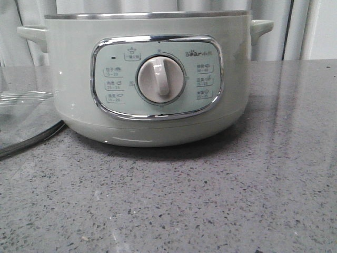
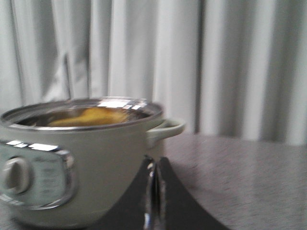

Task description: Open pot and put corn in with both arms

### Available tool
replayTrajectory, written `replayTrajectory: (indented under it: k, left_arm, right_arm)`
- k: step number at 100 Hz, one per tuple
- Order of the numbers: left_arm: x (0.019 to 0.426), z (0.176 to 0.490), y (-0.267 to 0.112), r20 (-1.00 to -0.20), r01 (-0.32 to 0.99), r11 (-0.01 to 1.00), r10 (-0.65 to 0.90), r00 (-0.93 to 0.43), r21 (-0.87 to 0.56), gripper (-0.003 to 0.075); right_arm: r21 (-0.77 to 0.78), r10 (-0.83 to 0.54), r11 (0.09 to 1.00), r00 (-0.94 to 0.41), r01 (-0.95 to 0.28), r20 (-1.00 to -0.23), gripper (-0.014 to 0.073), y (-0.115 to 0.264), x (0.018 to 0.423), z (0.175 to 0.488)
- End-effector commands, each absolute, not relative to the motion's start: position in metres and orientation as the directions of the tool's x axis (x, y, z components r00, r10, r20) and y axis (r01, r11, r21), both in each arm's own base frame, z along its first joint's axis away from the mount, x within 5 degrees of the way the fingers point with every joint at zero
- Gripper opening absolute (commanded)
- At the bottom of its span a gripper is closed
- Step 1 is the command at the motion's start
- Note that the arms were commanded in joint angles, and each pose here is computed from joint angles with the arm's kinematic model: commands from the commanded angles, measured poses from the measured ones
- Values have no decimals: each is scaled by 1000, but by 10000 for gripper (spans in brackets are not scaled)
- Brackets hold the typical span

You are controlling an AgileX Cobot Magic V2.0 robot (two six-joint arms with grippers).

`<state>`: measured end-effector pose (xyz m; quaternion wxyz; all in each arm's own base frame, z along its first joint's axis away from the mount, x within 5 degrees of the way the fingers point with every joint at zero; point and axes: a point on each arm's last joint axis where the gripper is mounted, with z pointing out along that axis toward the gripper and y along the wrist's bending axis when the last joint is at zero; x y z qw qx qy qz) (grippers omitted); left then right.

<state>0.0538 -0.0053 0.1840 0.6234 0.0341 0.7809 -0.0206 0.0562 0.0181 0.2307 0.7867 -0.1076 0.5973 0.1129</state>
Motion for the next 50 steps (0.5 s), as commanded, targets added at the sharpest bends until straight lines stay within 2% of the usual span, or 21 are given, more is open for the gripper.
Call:
replayTrajectory:
  k: [1,18,33,50]
  left_arm:
    - [54,186,-5,-990,69,998,16,-141,6,-20]
    - [54,186,-5,-990,69,998,16,-141,6,-20]
    - [54,186,-5,-990,69,998,16,-140,6,-20]
    - [54,186,-5,-990,69,998,16,-140,6,-20]
  right_arm:
    - [-30,64,975,405,-221,-912,-64,12,52,236]
    - [-28,-6,997,278,-73,-961,-64,5,52,222]
    - [7,-3,998,144,64,-990,-64,-3,54,210]
    - [-34,-35,996,14,77,-999,-64,-4,55,199]
